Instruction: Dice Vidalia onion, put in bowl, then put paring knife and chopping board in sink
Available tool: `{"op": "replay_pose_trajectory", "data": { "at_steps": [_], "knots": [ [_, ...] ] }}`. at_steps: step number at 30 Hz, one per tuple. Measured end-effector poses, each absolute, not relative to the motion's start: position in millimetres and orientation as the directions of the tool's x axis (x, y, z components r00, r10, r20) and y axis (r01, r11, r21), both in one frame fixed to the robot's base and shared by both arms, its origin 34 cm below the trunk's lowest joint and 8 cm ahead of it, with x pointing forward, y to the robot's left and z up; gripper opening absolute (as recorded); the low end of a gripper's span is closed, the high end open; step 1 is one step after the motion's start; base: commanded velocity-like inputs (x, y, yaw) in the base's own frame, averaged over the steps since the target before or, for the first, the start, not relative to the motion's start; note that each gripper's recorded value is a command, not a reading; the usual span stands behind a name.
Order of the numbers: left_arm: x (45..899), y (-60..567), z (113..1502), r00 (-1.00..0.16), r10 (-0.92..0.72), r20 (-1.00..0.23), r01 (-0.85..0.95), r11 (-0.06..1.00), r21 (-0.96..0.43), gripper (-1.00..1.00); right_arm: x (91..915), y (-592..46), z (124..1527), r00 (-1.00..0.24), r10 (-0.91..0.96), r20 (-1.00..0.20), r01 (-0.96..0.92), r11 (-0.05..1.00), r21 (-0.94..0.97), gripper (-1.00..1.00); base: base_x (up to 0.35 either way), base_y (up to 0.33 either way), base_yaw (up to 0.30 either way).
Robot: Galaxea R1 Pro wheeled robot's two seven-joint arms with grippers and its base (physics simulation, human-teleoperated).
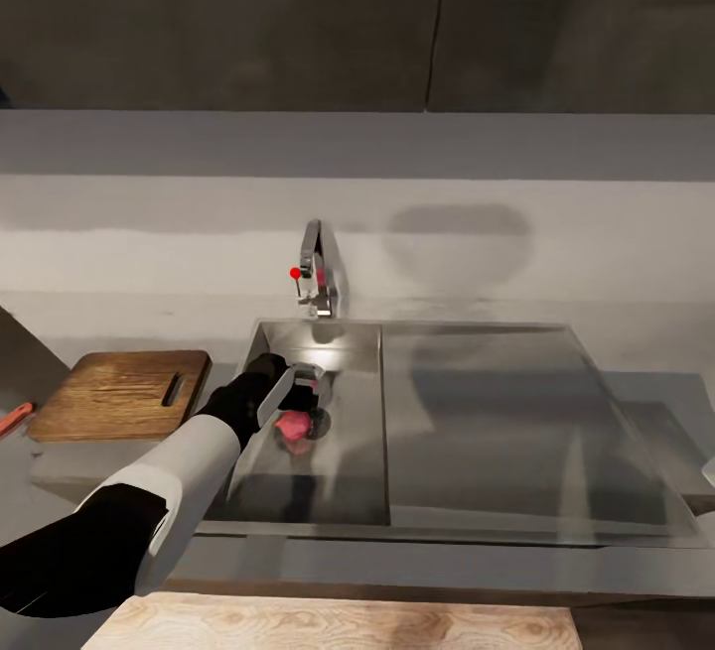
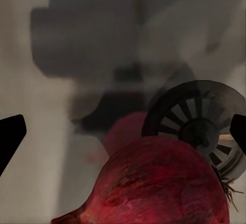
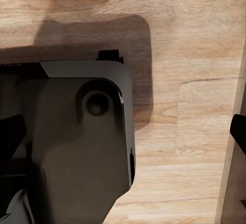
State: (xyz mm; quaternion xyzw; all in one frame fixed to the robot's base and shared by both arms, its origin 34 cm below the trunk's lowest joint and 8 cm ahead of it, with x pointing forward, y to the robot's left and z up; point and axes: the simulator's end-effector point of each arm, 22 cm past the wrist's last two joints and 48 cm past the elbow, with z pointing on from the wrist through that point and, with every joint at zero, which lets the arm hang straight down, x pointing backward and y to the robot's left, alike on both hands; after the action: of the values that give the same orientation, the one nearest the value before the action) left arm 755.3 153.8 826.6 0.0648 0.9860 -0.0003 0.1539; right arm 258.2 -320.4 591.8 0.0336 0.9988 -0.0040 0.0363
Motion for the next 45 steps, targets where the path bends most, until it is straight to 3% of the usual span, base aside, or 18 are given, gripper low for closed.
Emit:
{"op": "replay_pose_trajectory", "data": {
  "at_steps": [45],
  "knots": [
    [739.6,161.2,806.2,-0.956,0.12,-0.267,0.117,0.993,0.029,1.0,258.1,-320.4,591.7,-0.995,0.066,-0.073,0.067,0.998,-0.006,1.0,-0.023,0.0,0.0]
  ]
}}
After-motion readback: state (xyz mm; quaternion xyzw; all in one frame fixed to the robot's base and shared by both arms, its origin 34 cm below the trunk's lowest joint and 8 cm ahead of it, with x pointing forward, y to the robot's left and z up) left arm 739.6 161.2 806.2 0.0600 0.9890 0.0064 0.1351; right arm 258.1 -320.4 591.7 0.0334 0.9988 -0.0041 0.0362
